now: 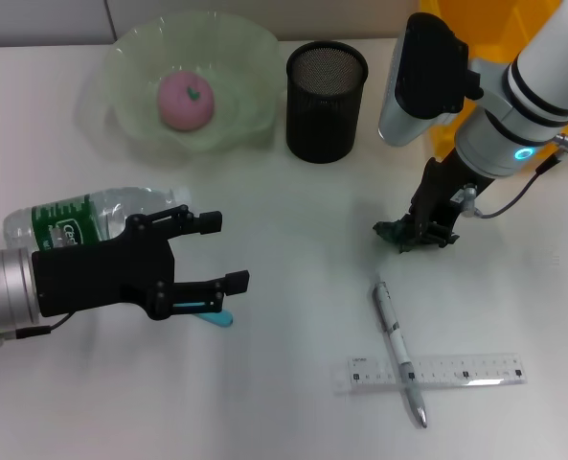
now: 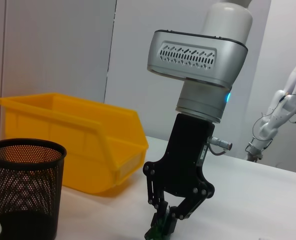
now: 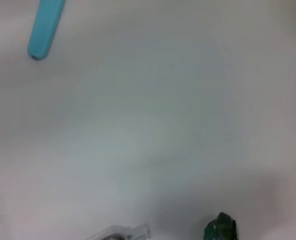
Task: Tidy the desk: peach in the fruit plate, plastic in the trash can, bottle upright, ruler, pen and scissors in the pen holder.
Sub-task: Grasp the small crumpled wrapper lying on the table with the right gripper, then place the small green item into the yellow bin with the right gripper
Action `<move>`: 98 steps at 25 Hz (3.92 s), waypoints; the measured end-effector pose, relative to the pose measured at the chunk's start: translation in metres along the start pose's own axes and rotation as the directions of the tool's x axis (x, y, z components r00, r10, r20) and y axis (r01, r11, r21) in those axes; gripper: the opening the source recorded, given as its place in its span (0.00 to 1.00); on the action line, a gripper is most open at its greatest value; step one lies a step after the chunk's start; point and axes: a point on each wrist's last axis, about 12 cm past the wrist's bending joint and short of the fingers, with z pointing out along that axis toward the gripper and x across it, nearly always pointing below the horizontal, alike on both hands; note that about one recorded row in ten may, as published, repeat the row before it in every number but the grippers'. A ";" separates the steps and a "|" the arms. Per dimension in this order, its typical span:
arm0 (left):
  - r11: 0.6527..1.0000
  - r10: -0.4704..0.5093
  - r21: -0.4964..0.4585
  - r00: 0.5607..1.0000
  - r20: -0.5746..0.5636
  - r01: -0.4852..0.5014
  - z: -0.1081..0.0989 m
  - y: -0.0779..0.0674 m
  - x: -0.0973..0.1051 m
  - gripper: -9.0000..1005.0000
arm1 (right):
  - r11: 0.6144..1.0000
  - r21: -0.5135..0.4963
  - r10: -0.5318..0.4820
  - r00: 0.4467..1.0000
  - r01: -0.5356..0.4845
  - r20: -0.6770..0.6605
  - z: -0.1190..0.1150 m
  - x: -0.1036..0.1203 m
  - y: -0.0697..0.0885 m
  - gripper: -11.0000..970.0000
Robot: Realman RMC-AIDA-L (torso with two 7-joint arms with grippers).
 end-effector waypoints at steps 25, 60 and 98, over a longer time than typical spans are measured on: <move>1.000 0.011 -0.023 1.000 0.014 -0.011 -0.003 0.004 -0.003 0.83 | 0.985 -0.101 0.170 0.792 -0.137 0.586 -0.019 0.056 0.023 0.12; 0.999 0.019 -0.041 0.998 0.057 -0.016 0.001 0.007 -0.009 0.82 | 0.947 -0.008 0.080 0.211 -0.321 0.974 0.040 0.114 0.074 0.12; 0.999 0.013 -0.038 0.998 0.066 -0.010 -0.002 0.004 -0.008 0.81 | 0.494 0.172 -0.027 0.183 -0.852 0.983 0.022 0.148 -0.001 0.12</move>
